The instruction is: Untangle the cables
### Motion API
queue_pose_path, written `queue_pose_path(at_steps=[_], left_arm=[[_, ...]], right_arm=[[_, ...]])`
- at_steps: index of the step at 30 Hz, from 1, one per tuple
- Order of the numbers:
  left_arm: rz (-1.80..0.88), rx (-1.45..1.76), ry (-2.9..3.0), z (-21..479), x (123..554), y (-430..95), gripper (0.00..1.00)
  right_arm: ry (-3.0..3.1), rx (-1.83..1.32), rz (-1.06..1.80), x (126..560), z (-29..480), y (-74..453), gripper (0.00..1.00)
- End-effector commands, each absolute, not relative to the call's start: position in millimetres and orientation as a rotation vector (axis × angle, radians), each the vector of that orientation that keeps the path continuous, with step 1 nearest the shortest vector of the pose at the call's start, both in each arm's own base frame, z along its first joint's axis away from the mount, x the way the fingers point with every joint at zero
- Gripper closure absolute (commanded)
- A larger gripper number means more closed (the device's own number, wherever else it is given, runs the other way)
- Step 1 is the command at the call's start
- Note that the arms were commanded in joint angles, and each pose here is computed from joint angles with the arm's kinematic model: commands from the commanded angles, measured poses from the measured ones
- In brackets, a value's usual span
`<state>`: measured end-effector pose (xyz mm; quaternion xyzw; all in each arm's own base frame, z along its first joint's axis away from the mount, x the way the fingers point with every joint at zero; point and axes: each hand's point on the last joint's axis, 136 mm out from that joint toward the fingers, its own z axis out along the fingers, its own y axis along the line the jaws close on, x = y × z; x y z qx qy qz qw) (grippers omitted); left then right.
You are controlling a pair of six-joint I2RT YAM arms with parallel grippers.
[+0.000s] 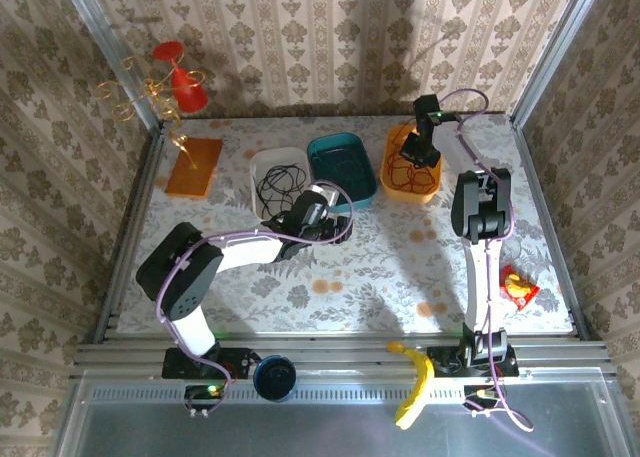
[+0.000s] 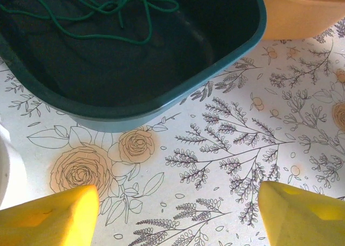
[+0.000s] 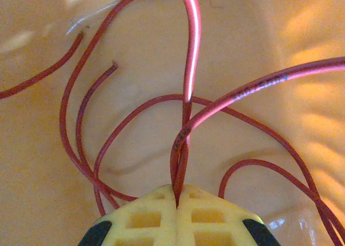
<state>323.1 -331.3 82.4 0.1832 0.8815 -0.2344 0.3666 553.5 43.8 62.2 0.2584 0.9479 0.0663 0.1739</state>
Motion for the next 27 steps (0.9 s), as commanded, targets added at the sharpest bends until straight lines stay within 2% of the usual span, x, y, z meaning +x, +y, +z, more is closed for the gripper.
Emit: queue_pose_path(at_steps=[1, 7, 10, 19, 27], left_arm=[[-0.628, 0.455, 2.267, 84, 328, -335, 0.22], [-0.619, 0.467, 2.245, 93, 332, -336, 0.22], [-0.616, 0.471, 2.240, 95, 333, -336, 0.22], [-0.618, 0.465, 2.224, 102, 336, -337, 0.22], [-0.613, 0.457, 2.223, 102, 335, -335, 0.22]], right_arm=[[2.700, 0.740, 0.227, 550, 59, 50, 0.98], [2.616, 0.674, 0.318, 551, 94, 59, 0.70], [2.531, 0.637, 0.340, 552, 124, 59, 0.66], [2.480, 0.543, 0.292, 541, 162, 55, 0.61], [2.688, 0.459, 0.378, 513, 100, 90, 0.64]])
